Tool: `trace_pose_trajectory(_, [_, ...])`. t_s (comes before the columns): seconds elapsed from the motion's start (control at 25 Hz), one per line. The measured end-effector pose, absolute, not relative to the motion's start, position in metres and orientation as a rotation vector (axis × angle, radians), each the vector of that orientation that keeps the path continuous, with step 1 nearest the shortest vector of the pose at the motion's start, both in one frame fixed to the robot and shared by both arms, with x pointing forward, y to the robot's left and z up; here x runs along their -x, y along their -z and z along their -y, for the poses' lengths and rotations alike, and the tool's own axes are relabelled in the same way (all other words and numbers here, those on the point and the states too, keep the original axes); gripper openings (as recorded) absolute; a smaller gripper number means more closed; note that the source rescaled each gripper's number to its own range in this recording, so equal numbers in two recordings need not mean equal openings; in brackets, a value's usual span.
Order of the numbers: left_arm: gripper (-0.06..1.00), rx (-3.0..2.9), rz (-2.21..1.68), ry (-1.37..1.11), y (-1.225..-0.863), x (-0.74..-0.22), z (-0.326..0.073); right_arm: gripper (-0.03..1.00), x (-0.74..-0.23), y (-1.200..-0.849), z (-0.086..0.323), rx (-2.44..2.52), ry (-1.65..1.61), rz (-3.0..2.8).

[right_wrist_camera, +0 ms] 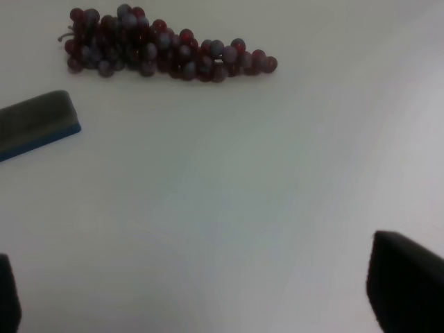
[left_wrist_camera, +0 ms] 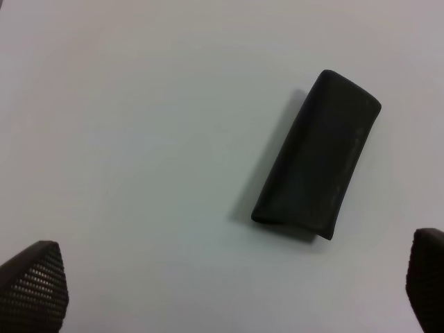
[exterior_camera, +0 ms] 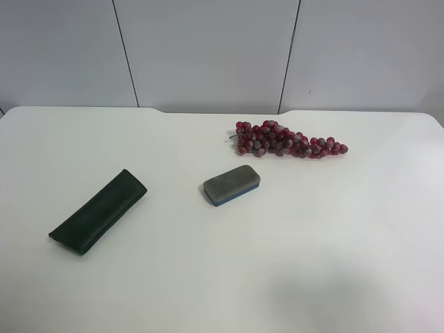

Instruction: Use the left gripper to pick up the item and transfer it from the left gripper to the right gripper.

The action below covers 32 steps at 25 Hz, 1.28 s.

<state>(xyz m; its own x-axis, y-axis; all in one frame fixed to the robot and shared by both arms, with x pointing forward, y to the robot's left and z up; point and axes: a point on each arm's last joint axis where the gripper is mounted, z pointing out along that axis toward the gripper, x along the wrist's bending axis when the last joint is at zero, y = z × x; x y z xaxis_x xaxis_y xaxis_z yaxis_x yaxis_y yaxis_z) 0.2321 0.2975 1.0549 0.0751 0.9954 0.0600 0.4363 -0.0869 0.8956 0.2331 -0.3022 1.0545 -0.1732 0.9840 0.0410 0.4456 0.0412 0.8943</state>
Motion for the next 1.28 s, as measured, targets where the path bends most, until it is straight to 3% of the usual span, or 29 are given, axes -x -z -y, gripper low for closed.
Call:
trace_pose_trajectory(0.92, [1.0,-1.627,-1.453,-0.962,-1.055,-0.233,-0.297,1.0,-0.233,-1.055,0.302,-1.455,-1.086,-1.689])
trace_pose_trajectory(1.28, [1.0,-1.995,-1.611,-0.619,-1.065,-0.295,-0.293,1.0,-0.233,-1.055,0.302,-1.455,-1.086,-1.689])
